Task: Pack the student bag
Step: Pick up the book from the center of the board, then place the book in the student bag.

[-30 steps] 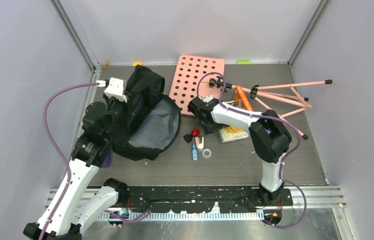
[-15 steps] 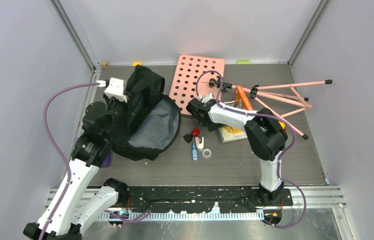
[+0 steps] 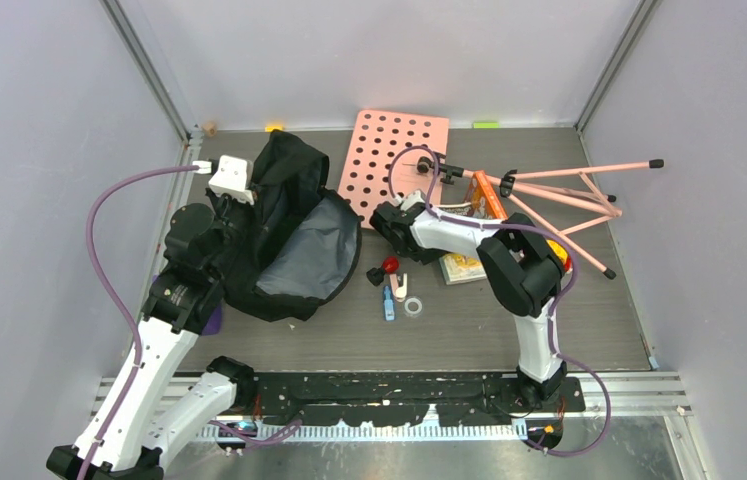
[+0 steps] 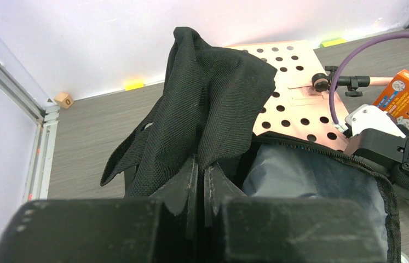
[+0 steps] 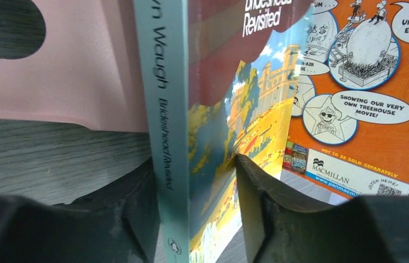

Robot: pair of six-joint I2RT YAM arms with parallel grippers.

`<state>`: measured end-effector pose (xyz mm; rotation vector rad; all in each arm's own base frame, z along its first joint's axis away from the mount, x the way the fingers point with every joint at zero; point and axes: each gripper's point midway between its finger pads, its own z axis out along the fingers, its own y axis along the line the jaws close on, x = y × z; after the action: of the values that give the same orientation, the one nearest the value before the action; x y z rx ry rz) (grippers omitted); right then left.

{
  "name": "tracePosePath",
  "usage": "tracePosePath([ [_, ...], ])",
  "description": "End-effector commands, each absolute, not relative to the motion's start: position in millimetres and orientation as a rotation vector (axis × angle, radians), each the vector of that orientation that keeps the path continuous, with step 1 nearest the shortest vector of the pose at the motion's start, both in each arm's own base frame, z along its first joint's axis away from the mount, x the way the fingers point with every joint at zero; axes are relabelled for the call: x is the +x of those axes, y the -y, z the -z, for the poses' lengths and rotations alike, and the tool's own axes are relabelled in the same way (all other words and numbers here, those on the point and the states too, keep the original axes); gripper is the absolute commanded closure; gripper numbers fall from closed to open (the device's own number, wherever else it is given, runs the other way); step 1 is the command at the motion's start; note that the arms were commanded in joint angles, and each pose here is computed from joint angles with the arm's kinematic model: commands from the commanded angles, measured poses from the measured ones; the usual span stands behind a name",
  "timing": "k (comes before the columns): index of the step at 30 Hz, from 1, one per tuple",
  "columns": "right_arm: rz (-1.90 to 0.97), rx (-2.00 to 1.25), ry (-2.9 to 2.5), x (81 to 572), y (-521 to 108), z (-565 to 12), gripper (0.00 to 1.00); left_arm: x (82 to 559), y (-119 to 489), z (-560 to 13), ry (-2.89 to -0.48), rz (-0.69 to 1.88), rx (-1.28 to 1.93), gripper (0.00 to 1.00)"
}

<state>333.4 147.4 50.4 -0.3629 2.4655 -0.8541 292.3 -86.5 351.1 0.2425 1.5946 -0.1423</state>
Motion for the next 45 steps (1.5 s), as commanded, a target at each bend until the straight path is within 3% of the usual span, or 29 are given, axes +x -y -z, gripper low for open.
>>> tracePosePath([
  [1, 0.87, -0.332, -2.409, 342.0, -146.0, -60.6, 0.55, 291.8, 82.0, -352.5, -1.588, 0.116, 0.236, 1.0],
  [7, 0.751, -0.306, -2.404, 340.8, -159.7, -92.4, 0.83, 292.5, 82.2, -351.1, -1.591, 0.115, 0.238, 1.0],
  [13, 0.539, -0.235, -2.386, 330.4, -177.1, -161.7, 0.99, 292.1, 82.7, -351.9, -1.588, 0.118, 0.239, 1.0],
  [22, 0.321, -0.105, -2.32, 309.0, -167.3, -251.6, 0.99, 290.6, 82.3, -353.5, -1.582, 0.121, 0.236, 1.0],
  [26, 0.073, -0.046, -2.269, 294.2, -175.4, -305.4, 1.0, 290.3, 83.0, -353.6, -1.58, 0.126, 0.237, 1.0],
  [33, -0.578, -0.095, -2.162, 262.9, -239.2, -398.9, 0.99, 290.5, 84.3, -353.9, -1.578, 0.134, 0.238, 1.0],
  [37, -0.912, -0.17, -2.191, 241.0, -288.0, -422.5, 0.99, 291.1, 85.5, -352.5, -1.582, 0.139, 0.24, 1.0],
  [45, -1.257, -0.323, -2.245, 201.9, -365.0, -428.0, 0.99, 290.3, 87.9, -353.2, -1.579, 0.155, 0.244, 1.0],
])
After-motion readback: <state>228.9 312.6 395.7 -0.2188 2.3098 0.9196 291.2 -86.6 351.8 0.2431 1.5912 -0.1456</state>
